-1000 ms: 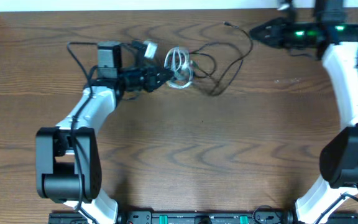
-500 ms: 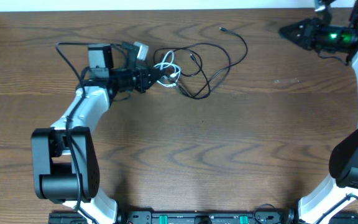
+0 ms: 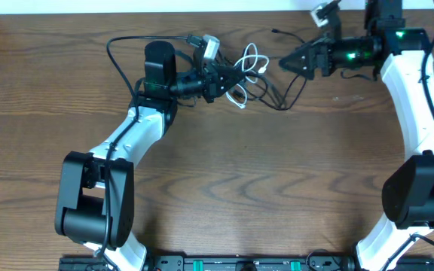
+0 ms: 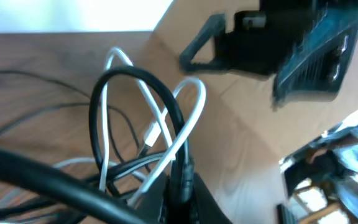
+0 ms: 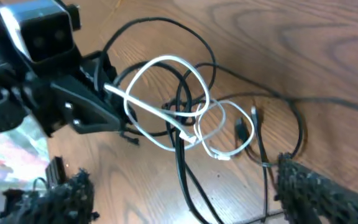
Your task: Untangle cables
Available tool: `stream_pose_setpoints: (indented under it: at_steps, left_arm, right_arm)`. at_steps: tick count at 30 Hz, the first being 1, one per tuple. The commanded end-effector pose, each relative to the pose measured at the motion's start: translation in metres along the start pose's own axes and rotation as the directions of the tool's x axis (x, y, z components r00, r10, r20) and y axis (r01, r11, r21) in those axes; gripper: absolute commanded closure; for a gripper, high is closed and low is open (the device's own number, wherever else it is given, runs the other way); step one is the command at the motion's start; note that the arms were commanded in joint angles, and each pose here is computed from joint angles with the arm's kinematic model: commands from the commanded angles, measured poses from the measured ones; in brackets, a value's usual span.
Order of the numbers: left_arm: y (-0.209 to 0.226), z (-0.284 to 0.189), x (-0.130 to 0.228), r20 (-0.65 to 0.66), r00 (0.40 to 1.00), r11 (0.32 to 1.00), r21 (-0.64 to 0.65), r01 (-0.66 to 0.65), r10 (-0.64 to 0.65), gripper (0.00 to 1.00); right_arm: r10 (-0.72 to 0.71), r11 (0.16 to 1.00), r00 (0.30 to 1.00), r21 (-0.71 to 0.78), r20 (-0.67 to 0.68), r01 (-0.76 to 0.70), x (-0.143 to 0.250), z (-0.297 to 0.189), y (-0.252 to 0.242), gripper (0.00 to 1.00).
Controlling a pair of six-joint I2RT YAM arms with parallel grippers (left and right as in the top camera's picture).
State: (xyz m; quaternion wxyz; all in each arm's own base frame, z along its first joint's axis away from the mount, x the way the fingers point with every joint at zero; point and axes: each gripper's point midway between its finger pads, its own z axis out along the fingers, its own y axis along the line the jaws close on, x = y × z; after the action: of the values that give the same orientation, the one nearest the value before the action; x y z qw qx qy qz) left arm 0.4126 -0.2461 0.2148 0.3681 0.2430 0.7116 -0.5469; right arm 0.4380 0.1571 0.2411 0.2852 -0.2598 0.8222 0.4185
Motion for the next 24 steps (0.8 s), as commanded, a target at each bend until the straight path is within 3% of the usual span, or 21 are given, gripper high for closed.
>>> stream_pose_setpoints:
  at_steps: [1,10,19,20,24]
  left_arm:
    - [-0.022,0.000,-0.018,0.024,0.993,0.992,0.058,0.116,-0.118,0.93]
    - [-0.039,0.011,-0.014,0.005,0.996,0.990,0.108,0.085,-0.086,0.92]
    - [-0.052,0.015,-0.007,-0.037,0.996,0.983,0.163,0.085,-0.080,0.92]
    - [-0.052,0.015,-0.007,-0.038,0.996,0.983,0.164,0.084,-0.079,0.92]
    - [-0.054,0.017,-0.005,-0.042,0.996,0.982,0.169,0.085,-0.078,0.93]
  right_arm:
    - [-0.170,0.985,0.985,-0.001,-0.031,0.170,0.001,0.010,0.012,0.03]
    - [-0.321,0.946,0.945,-0.069,-0.058,0.317,0.005,0.034,0.039,0.02]
    - [-0.351,0.935,0.936,-0.062,-0.038,0.349,-0.001,0.036,0.039,0.07]
    - [-0.352,0.935,0.935,-0.063,-0.038,0.349,-0.001,0.036,0.039,0.14]
    - [-0.351,0.935,0.936,-0.063,-0.038,0.349,-0.001,0.036,0.040,0.63]
